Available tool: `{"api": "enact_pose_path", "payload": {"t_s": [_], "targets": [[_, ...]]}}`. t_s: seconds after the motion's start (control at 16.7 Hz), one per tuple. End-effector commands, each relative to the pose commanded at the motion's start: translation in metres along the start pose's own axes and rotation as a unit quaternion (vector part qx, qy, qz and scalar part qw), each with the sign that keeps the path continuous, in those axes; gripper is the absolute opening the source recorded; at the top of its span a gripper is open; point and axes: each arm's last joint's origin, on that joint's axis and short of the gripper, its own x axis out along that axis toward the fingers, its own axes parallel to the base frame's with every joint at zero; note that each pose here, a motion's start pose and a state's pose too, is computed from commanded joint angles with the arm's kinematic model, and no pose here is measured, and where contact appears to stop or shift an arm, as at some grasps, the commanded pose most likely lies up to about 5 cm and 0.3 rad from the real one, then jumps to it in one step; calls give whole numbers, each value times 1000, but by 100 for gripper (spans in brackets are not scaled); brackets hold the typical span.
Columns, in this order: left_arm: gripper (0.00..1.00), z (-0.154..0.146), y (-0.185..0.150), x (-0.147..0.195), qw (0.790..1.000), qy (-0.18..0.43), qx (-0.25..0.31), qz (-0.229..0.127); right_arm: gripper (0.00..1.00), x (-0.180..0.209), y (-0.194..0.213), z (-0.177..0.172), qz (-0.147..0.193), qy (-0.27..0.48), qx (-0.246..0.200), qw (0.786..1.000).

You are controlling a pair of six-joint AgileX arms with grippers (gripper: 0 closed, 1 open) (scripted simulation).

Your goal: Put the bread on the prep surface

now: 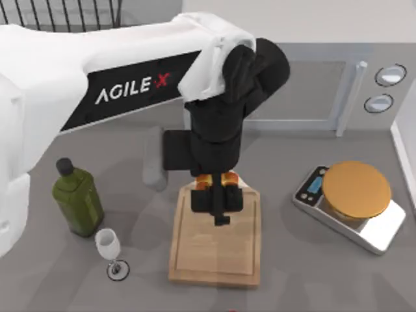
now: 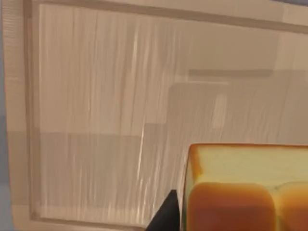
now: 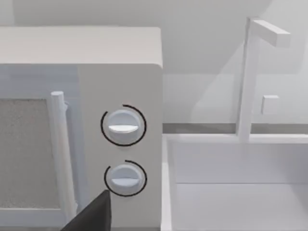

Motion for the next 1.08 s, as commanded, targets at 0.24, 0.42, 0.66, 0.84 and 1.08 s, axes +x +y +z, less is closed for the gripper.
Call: {"api": "enact_pose_path", "payload": {"t_s": [0.24,0.42,0.66,0.84,1.08], "targets": [[0,-1,0,11,1000,0,0,0,100,0,0,0,0,0,0,1000],[0,-1,1,20,1000,-1,1,0,100,0,0,0,0,0,0,1000],[0,-2,1,29,1000,4,2,-5,100,0,0,0,0,0,0,1000],[0,-3,1,37,1000,5,2,-6,100,0,0,0,0,0,0,1000],[0,-2,2,43,1000,0,2,-2,100,0,0,0,0,0,0,1000]]}}
